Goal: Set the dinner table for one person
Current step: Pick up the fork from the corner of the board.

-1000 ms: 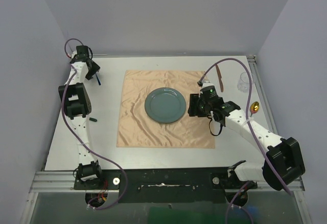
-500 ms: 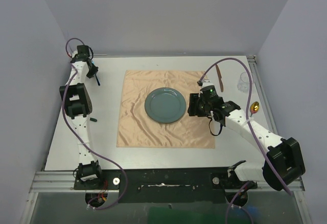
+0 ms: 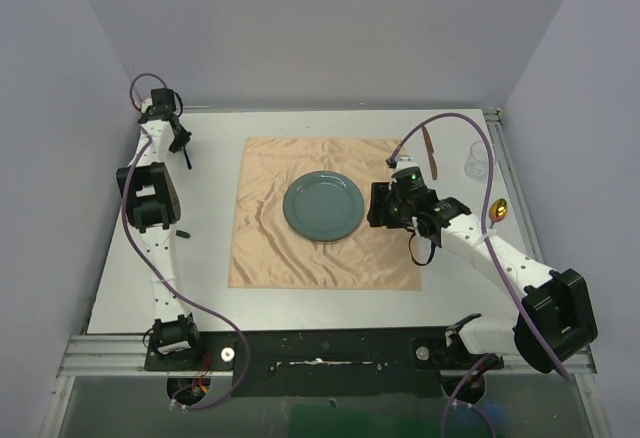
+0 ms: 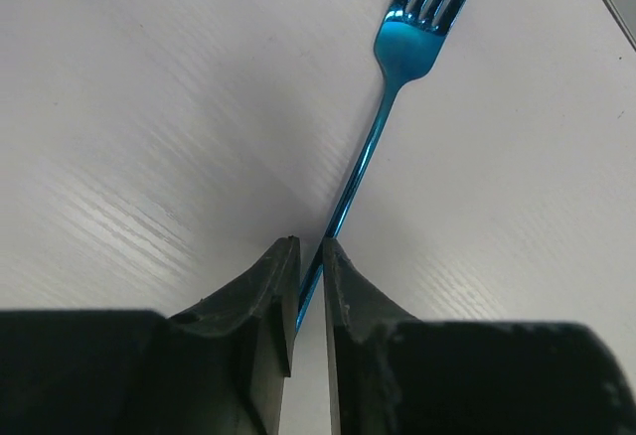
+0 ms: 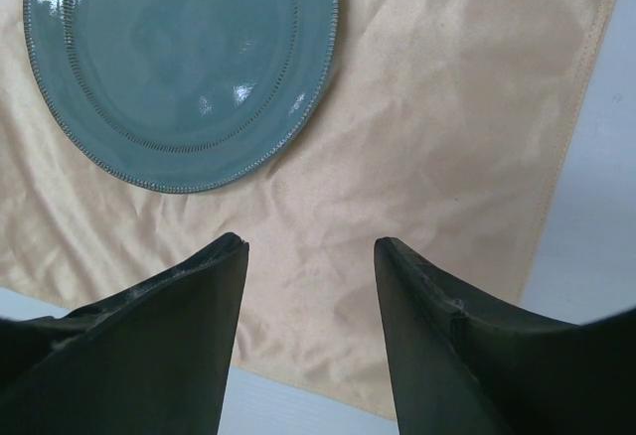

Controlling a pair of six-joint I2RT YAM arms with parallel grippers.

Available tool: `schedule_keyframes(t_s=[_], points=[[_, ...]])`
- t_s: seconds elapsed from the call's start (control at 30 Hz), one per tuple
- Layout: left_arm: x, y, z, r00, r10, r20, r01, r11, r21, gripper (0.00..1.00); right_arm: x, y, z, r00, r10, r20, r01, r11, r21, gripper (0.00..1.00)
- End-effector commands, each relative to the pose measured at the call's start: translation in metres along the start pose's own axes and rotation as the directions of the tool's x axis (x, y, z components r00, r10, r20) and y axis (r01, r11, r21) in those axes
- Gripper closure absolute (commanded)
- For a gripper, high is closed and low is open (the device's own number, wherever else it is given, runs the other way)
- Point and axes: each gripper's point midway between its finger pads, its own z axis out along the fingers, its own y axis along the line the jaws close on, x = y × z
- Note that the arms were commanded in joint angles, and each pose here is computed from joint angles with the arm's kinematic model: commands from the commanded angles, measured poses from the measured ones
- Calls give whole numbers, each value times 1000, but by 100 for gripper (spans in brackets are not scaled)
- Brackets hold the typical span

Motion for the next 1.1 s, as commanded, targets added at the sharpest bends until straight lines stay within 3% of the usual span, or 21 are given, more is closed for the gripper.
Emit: schedule_keyframes(t_s=[0.0,0.1,0.17,0.37,0.63,1.07], points=[[41,27,16,993,59,-98,-66,995,-75,82,-23,8,-5,997,6,76,-5,1000,-18,46],[30,13,3,997,37,-65,-37,999,-1,71,-22,8,-3,998,5,70,-4,1000,-17,46],[24,3,-3,998,31,-58,-28,999,43,69,-22,8,-2,998,7,69,-6,1000,-16,46],[23,-14,-5,995,49,-87,-40,994,101,69,-20,5,-2,998,1,67,-1,1000,-5,46],[24,-20,-12,998,37,-45,-30,989,142,70,-15,2,2,999,-1,47,1,1000,7,46],[41,-9,7,984,113,-136,-104,992,76,73,-18,-3,-4,998,0,60,-2,999,33,46]])
